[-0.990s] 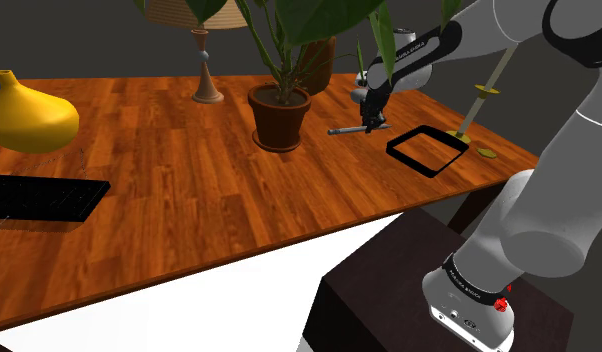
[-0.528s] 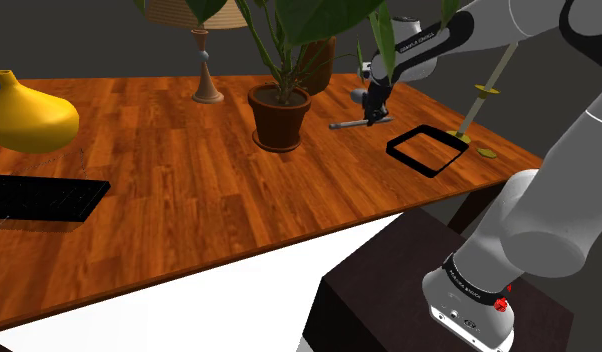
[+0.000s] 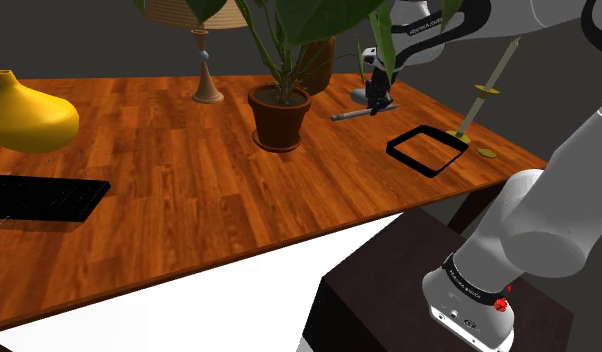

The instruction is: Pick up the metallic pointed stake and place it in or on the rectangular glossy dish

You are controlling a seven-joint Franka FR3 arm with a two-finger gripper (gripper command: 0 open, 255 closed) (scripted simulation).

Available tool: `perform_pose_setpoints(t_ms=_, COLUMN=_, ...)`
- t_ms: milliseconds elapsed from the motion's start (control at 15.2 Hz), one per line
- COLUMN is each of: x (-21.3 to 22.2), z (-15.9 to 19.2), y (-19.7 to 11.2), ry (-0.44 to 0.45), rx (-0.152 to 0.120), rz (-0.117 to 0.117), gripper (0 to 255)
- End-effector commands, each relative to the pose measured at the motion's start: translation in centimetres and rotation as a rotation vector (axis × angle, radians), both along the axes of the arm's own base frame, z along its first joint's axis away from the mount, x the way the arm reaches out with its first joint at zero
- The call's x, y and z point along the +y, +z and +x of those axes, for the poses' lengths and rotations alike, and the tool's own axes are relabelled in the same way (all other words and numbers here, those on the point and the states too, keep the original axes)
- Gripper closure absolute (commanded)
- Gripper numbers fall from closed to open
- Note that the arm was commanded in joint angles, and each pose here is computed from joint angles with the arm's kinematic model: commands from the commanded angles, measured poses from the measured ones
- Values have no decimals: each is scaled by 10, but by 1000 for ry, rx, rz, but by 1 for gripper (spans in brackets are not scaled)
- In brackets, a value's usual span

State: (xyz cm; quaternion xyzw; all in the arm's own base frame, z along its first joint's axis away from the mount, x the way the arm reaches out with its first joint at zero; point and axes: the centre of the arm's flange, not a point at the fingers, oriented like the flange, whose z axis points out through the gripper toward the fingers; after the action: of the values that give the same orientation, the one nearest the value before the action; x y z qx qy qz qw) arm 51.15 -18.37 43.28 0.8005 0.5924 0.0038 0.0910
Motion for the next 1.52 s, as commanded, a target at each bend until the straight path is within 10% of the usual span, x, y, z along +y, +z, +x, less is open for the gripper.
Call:
perform_pose_setpoints(t_ms=0, x=0, z=1, y=10, ry=0, rx=1, rz=0, gripper=255)
perform_pose_setpoints(t_ms=528, x=0, z=1, y=48, ry=0, rx=1, rz=0, gripper=255)
perform_pose_setpoints(t_ms=1452, x=-73, z=-169, y=54, ry=0, rx=1, rz=0, gripper=255)
